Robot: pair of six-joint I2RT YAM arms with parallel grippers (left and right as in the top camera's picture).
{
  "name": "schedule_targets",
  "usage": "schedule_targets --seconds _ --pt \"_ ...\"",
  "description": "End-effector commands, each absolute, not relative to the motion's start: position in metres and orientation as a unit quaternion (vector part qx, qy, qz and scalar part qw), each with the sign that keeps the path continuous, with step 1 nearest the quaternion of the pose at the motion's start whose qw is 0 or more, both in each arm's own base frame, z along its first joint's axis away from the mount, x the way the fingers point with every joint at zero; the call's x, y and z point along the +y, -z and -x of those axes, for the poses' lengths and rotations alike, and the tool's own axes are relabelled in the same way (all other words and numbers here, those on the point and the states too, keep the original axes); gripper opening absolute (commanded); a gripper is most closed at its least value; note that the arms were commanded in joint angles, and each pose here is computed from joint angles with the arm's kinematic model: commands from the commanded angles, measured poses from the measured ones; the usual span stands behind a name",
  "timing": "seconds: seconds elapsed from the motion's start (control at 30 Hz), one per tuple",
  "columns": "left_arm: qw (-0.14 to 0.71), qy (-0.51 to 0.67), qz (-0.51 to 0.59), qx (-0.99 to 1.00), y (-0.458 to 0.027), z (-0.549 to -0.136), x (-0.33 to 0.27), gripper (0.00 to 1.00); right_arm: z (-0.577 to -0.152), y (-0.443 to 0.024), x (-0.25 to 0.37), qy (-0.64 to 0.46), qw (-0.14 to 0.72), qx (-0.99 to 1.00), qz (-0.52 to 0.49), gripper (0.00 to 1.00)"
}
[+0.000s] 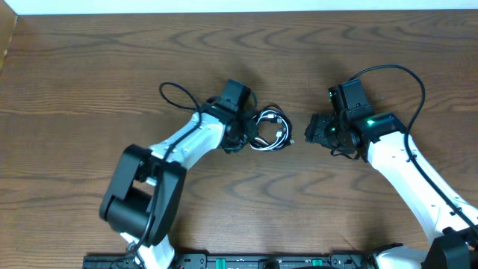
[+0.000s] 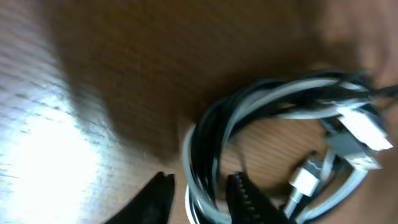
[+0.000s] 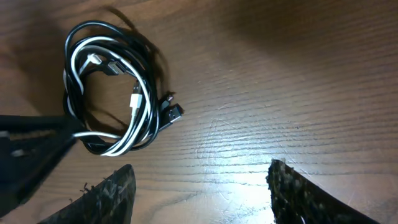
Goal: Untangle cables
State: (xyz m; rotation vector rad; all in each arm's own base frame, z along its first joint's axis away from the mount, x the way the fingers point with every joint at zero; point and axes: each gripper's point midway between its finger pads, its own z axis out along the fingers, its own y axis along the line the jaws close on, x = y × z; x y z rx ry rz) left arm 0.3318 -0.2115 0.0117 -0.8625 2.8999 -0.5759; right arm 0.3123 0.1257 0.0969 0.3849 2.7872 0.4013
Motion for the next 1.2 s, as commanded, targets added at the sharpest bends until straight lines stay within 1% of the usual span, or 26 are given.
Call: schedule_targets --seconds 0.0,0.03,0.07,0.1,0.17,0.3,0.4,0.53,0.73,0.87,1.0,1.03,1.17 --pt "0.032 0.167 0.285 0.943 0.002 -0.331 -0.204 0.21 -0.317 -0.102 0.127 -0.139 0.157 0.968 -0.139 0.65" --pt "0.035 0.165 0.283 0.944 0.002 -0.332 -0.204 0.12 -0.317 -0.102 0.127 -0.139 0.157 0.968 -0.139 0.65" --pt "0.038 0.165 0.28 0.945 0.002 -0.333 -0.204 0.08 -0.317 -0.102 0.127 -0.14 0.157 0.968 -0.139 0.65" --pt "0.043 0.169 0.274 0.946 0.001 -0.335 -0.205 0.07 -0.317 -0.102 0.127 -0.139 0.157 0.968 -0.139 0.65" --pt "0.051 0.174 0.26 0.948 0.0 -0.339 -0.207 0.07 -0.317 -0.102 0.127 -0.139 0.157 0.968 -0.139 0.65" --pt "0.056 0.222 0.185 0.956 -0.017 -0.344 -0.226 0.07 -0.316 -0.102 0.13 -0.149 0.153 0.967 -0.136 0.66" --pt "0.074 0.264 0.131 0.953 -0.045 -0.351 -0.241 0.08 -0.315 -0.104 0.137 -0.166 0.147 0.967 -0.129 0.66" --pt "0.116 0.314 0.059 0.941 -0.095 -0.357 -0.257 0.07 -0.317 -0.11 0.15 -0.199 0.152 0.964 -0.09 0.66" --pt "0.161 0.369 0.023 0.915 -0.159 -0.349 -0.263 0.08 -0.321 -0.115 0.158 -0.221 0.159 0.959 -0.074 0.64" --pt "0.188 0.392 0.009 0.9 -0.193 -0.342 -0.263 0.08 -0.323 -0.116 0.159 -0.223 0.164 0.958 -0.074 0.62" --pt "0.191 0.42 -0.007 0.887 -0.214 -0.332 -0.267 0.08 -0.329 -0.119 0.161 -0.228 0.177 0.955 -0.072 0.59" --pt "0.188 0.426 -0.011 0.885 -0.217 -0.33 -0.268 0.07 -0.331 -0.12 0.162 -0.229 0.182 0.953 -0.072 0.56" --pt "0.176 0.448 -0.022 0.876 -0.225 -0.323 -0.272 0.07 -0.337 -0.113 0.146 -0.196 0.185 0.952 -0.142 0.53"
